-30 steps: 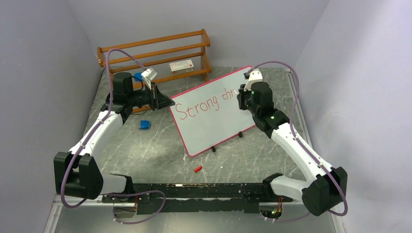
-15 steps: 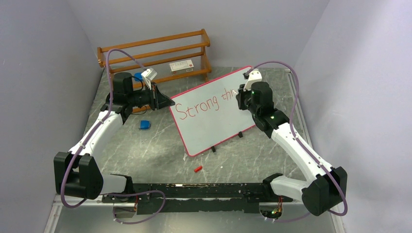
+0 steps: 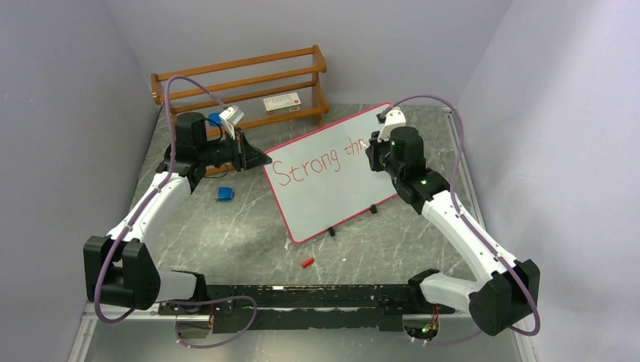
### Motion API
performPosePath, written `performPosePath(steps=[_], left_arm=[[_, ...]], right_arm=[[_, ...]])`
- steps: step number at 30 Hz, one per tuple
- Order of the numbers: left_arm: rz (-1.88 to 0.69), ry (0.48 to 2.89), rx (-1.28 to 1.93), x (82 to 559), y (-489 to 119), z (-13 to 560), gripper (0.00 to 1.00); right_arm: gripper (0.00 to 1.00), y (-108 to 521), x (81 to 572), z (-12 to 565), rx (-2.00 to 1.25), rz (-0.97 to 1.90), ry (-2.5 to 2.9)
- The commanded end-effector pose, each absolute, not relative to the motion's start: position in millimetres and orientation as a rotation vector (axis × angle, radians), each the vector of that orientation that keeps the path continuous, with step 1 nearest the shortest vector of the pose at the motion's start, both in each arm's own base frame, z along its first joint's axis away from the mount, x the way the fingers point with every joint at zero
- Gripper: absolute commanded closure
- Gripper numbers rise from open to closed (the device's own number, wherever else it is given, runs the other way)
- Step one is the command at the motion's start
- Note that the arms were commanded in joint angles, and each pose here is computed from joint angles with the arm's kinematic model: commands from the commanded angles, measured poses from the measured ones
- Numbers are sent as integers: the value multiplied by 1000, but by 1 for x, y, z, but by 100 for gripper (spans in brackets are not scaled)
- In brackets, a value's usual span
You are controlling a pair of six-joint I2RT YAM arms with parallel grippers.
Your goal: Write a sentence on the whiteboard
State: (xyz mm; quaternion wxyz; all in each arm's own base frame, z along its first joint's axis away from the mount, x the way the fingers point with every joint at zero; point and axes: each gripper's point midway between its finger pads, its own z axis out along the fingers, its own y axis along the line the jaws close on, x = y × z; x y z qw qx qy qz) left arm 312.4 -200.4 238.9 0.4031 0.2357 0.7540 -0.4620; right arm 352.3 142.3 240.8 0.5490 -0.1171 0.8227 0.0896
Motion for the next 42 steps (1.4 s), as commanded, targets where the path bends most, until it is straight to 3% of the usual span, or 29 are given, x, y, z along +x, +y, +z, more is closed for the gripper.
performPosePath(steps=[1,42], left_arm=[[-1125,2003,618,308,-203,207,95],[-1137,2001,622,307,-204,207,95]], right_arm=[[100,133,348,255,-255,195,1918],[100,130,353,232,-254,209,1981]])
